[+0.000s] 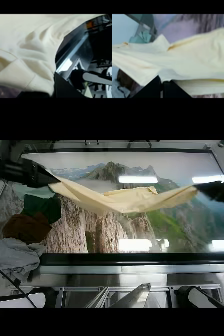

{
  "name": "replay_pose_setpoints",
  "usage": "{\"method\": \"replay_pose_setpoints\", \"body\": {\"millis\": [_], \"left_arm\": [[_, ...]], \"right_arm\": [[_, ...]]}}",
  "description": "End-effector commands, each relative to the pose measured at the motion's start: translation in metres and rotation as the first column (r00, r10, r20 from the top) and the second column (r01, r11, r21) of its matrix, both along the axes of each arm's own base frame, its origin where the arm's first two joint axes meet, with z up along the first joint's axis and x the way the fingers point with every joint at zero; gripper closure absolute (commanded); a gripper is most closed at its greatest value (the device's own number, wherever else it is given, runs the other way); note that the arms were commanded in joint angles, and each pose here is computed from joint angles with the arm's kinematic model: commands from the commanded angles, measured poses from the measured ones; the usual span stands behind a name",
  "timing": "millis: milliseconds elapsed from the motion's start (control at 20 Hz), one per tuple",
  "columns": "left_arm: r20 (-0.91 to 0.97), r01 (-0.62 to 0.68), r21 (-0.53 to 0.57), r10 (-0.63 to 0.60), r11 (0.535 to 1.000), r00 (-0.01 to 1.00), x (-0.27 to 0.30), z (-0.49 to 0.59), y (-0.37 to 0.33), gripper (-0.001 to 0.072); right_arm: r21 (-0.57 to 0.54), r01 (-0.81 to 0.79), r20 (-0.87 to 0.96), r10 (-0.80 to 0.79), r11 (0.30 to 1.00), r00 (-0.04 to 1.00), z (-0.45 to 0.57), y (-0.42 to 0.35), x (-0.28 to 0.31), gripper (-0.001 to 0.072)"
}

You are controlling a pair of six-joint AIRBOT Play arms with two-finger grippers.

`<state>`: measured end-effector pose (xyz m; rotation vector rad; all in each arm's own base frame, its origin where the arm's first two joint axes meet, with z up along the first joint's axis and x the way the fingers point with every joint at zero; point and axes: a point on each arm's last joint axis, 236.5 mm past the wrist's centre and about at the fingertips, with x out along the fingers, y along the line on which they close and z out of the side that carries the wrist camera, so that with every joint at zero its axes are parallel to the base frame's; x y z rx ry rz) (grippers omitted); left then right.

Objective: Fold the shirts.

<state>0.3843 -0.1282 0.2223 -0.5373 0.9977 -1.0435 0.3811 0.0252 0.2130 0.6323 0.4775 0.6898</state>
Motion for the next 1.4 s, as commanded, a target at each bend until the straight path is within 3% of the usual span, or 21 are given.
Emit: {"method": "replay_pose_setpoints", "body": {"millis": [0, 100, 200, 300, 350, 450, 600, 700, 850, 1050, 1200, 1350], "left_arm": [[0.352, 0.179, -0.277, -0.073, 0.944, 0.933, -0.051, 0.134, -0.006, 0.0688], [0.603, 0.321, -0.395, -0.020, 0.861, 0.797, -0.104, 0.219, 0.010, 0.0688], [0.761, 0.413, -0.434, 0.081, 0.801, 0.644, -0.156, 0.282, 0.033, 0.0687], [0.814, 0.412, -0.430, 0.146, 0.803, 0.563, -0.187, 0.314, 0.053, 0.0687], [0.795, 0.345, -0.440, 0.181, 0.829, 0.579, -0.184, 0.319, 0.061, 0.0687], [0.723, 0.186, -0.490, 0.279, 0.852, 0.632, -0.158, 0.319, 0.082, 0.0686], [0.507, -0.013, -0.502, 0.307, 0.864, 0.805, -0.096, 0.260, 0.090, 0.0686], [0.313, -0.132, -0.417, 0.279, 0.899, 0.908, -0.048, 0.181, 0.078, 0.0686], [0.004, -0.161, -0.314, 0.171, 0.936, 0.985, -0.004, 0.061, 0.047, 0.0686], [-0.341, -0.191, -0.232, 0.104, 0.954, 0.934, 0.036, -0.089, 0.018, 0.0689], [-0.520, -0.320, -0.208, 0.172, 0.924, 0.837, 0.073, -0.183, 0.022, 0.0690], [-0.586, -0.412, -0.173, 0.242, 0.895, 0.773, 0.105, -0.245, 0.035, 0.0691]], "right_arm": [[-0.007, 0.130, 0.360, -0.118, 0.992, 0.926, 0.130, -0.001, -0.028, 0.0684], [-0.074, 0.272, 0.551, -0.188, 0.959, 0.813, 0.199, -0.001, -0.057, 0.0684], [-0.088, 0.443, 0.733, -0.243, 0.892, 0.636, 0.267, 0.002, -0.094, 0.0685], [-0.044, 0.607, 0.847, -0.292, 0.793, 0.444, 0.321, -0.002, -0.131, 0.0684], [-0.024, 0.674, 0.875, -0.310, 0.738, 0.372, 0.337, -0.008, -0.143, 0.0685], [-0.040, 0.731, 0.893, -0.304, 0.682, 0.333, 0.346, -0.016, -0.146, 0.0685], [-0.133, 0.620, 0.812, -0.274, 0.773, 0.515, 0.307, -0.014, -0.107, 0.0685], [-0.202, 0.480, 0.693, -0.221, 0.854, 0.686, 0.259, -0.014, -0.069, 0.0685], [-0.228, 0.308, 0.486, -0.166, 0.924, 0.858, 0.172, -0.017, -0.011, 0.0684], [-0.247, 0.198, 0.157, -0.163, 0.949, 0.974, 0.012, -0.011, 0.067, 0.0685], [-0.266, 0.180, -0.029, -0.194, 0.947, 0.981, -0.092, -0.008, 0.115, 0.0685], [-0.235, 0.215, -0.156, -0.255, 0.948, 0.954, -0.173, -0.014, 0.149, 0.0684]]}}
